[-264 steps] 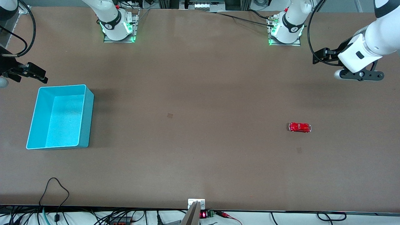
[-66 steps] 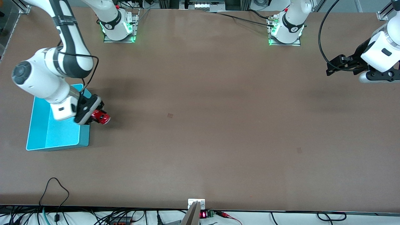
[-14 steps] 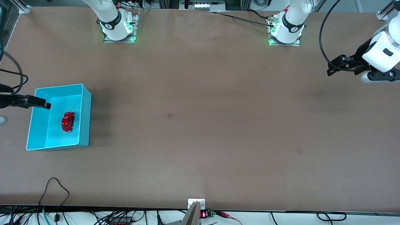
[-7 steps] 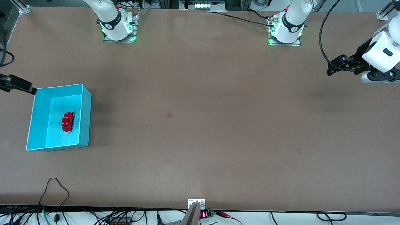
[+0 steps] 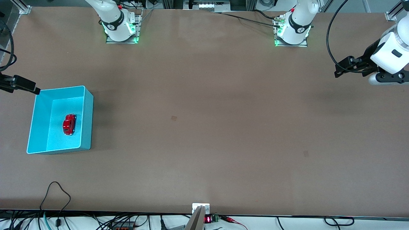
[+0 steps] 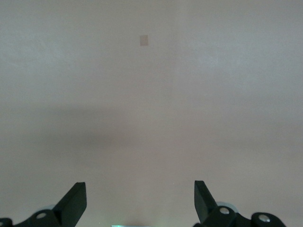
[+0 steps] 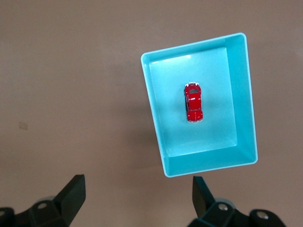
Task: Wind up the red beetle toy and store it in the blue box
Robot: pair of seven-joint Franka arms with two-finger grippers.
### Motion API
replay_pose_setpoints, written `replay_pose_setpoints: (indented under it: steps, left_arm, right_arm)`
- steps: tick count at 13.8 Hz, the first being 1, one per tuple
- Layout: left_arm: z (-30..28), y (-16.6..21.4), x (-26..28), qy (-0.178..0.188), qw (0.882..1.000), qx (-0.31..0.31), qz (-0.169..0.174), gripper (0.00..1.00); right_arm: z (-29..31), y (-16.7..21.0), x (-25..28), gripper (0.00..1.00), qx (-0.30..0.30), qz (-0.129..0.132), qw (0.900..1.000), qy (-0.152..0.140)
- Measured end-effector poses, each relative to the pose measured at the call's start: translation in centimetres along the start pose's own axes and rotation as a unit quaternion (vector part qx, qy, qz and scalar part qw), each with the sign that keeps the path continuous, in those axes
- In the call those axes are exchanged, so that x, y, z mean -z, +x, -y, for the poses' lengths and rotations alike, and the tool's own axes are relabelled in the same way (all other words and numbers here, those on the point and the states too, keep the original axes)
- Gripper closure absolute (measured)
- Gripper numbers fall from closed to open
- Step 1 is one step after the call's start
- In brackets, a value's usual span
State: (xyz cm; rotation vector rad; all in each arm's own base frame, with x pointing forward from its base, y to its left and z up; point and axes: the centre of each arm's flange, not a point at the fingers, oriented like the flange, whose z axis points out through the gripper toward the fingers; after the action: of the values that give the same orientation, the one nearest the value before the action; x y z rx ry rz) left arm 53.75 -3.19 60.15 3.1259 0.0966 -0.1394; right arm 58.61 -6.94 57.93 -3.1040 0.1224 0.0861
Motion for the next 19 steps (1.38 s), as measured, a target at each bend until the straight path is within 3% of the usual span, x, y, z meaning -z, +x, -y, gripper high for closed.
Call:
replay_pose_setpoints:
  steps: [6,19]
  left_arm:
    - [0.0,0.0,0.0,0.0,1.0,0.0,0.0,0.0]
    - [0.0,0.0,0.0,0.0,1.0,0.0,0.0,0.0]
  right_arm:
    - [-0.1,-3.3,1.9,0.0,0.0,-0.01,1.0,-0.015]
    - [0.3,-3.7,1.9,0.0,0.004,-0.006,1.0,-0.021]
